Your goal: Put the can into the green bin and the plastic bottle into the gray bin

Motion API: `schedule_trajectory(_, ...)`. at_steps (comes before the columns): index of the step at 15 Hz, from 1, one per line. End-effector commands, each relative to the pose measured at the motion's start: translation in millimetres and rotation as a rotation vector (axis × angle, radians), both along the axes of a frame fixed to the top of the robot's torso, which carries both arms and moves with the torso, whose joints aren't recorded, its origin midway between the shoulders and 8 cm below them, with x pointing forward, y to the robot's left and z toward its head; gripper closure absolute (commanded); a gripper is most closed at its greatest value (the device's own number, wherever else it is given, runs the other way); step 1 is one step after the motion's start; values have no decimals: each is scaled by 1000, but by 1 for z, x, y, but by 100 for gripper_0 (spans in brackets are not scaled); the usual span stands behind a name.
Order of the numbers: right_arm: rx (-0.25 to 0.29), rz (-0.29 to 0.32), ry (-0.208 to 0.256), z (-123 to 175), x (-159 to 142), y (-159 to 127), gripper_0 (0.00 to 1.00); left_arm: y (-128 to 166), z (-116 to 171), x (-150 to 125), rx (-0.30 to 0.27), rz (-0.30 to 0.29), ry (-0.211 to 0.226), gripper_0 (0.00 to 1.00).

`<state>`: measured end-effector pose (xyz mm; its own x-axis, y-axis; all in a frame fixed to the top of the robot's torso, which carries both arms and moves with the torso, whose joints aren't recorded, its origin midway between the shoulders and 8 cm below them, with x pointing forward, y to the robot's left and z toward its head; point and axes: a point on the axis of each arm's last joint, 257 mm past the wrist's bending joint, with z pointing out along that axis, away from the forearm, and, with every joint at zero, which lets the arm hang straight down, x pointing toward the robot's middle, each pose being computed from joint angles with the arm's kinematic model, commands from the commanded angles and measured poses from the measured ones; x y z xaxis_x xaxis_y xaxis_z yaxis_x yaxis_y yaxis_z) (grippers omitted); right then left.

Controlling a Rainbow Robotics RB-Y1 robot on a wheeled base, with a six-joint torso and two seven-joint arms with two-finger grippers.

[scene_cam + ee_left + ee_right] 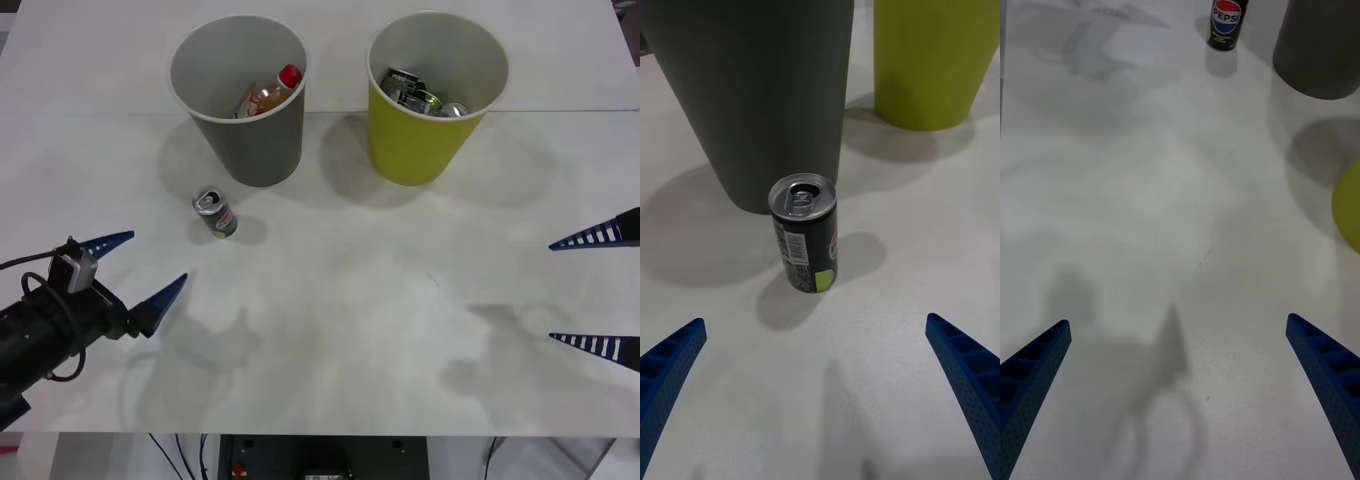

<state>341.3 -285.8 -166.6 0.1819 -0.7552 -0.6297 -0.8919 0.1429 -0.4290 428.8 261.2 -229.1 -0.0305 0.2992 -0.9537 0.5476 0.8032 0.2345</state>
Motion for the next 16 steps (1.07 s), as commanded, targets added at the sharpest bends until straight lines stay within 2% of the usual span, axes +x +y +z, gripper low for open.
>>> schedule_trajectory(1,0,0,0,0,0,0,0,-3,-9,12,-11,-7,-25,0)
schedule_trajectory(2,0,0,0,0,0,0,0,-6,-10,16,-28,-15,-31,0)
schedule_trajectory(9,0,0,0,0,0,0,0,-8,-31,49,-42,-49,-88,0)
schedule_trajectory(13,0,0,0,0,0,0,0,-15,-36,63,-76,-46,-96,0)
schedule_trajectory(16,0,0,0,0,0,0,0,-16,-38,75,-76,-44,-100,0)
